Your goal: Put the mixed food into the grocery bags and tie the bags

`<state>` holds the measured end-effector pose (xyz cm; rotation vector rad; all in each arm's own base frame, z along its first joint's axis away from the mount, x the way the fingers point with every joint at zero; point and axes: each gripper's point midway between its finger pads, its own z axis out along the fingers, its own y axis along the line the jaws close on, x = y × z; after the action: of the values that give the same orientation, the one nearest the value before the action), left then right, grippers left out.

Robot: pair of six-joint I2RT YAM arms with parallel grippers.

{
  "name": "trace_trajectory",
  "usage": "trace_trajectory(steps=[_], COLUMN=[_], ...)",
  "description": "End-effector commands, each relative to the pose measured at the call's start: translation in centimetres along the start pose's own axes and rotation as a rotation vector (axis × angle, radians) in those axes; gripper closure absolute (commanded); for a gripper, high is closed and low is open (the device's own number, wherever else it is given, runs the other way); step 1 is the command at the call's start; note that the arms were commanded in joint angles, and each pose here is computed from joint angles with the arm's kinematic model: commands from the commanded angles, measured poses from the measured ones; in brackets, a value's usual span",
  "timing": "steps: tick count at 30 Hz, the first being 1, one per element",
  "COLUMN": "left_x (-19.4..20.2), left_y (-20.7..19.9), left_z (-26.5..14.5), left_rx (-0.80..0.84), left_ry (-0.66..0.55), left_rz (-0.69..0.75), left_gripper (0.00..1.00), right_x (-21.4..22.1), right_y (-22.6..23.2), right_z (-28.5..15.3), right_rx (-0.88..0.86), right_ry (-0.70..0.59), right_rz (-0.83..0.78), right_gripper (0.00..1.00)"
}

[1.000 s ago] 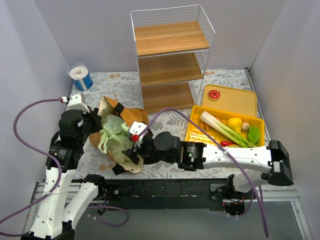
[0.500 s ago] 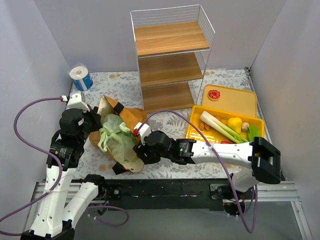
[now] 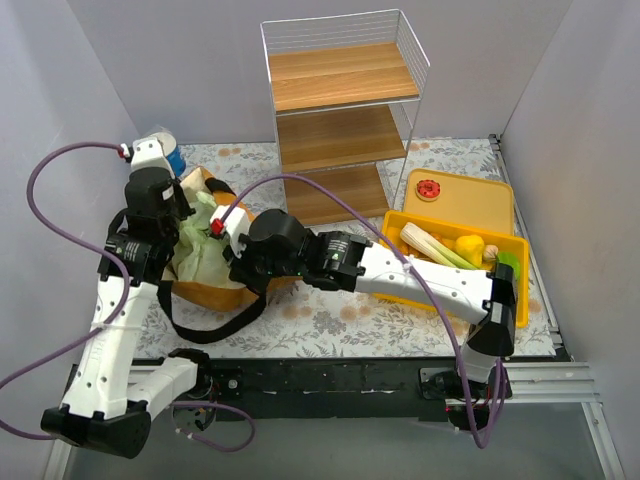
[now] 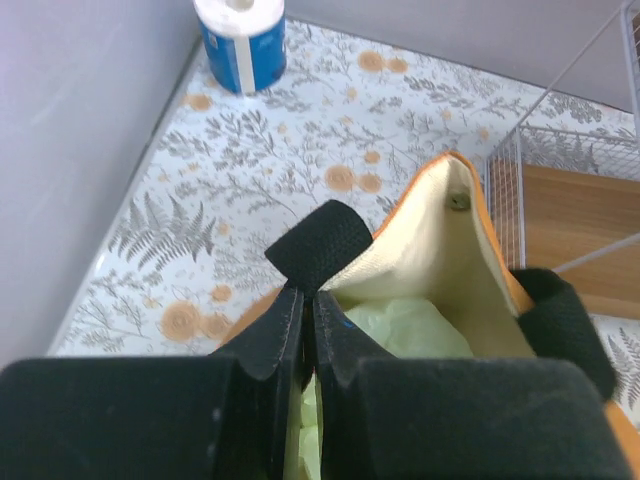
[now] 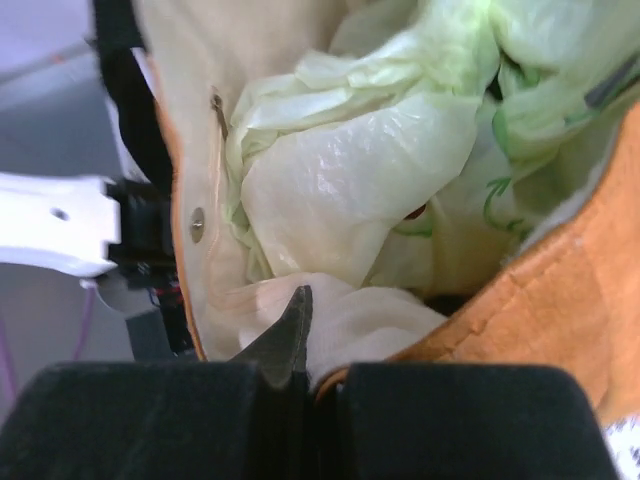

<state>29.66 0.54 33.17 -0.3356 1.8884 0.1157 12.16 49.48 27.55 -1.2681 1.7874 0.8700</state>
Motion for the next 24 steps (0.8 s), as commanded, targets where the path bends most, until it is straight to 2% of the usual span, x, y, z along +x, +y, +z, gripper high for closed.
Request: trace_trajectory(steps=[1,5,6,8,9,11,13,21,22,23,24], left_x=[-8.5,-5.0,-3.8,-0.4,1.1,3.2,3.8,1.2,1.1,0.9,1.0], left_y=[-0.2,-2.1,-2.8,-4.0,-4.5,-5.3,-5.9,-8.8,-8.8,-8.8,-8.7], left_z=[-1.6,1.2,1.9,3.5,4.4,5.5,6.2,5.0,4.8,4.5,4.2], left_rx=[0.005,0.074,0.096,0.149,0.159,0.183,0.2,0.355,0.361,0.366,0.37], left_ry=[-0.251,-0.16,-0.126,-0.038,0.0,0.058,0.079,0.021,0.017,0.009,0.007], left_rz=[-0.02,0.038,0.045,0.056,0.063,0.055,0.05,0.029,0.03,0.027,0.028], left_gripper=[1.0,1.0,1.0,1.0,1.0,1.0,1.0,1.0,0.93,0.69,0.61], right_x=[-14.2,-9.4,-6.2,-4.7,-2.4,-1.3,-0.8,-2.2,-2.3,-2.3,-2.3], right_y=[-1.8,-7.3,-9.2,-10.6,-11.8,-13.1,-13.8,-14.1,-14.1,-14.1,-14.0], right_z=[-8.1,-5.7,-4.9,-4.7,-4.5,-4.8,-5.3,-6.7,-6.8,-7.0,-7.1], right_rx=[0.041,0.102,0.135,0.154,0.189,0.239,0.264,0.287,0.286,0.286,0.285], right_ry=[-0.448,-0.378,-0.327,-0.339,-0.306,-0.306,-0.306,-0.329,-0.33,-0.33,-0.328], right_rz=[-0.051,0.119,0.168,0.243,0.271,0.311,0.32,0.306,0.303,0.301,0.301], right_gripper=[0.99,0.99,0.99,0.99,0.99,0.99,0.99,0.99,0.96,0.83,0.75])
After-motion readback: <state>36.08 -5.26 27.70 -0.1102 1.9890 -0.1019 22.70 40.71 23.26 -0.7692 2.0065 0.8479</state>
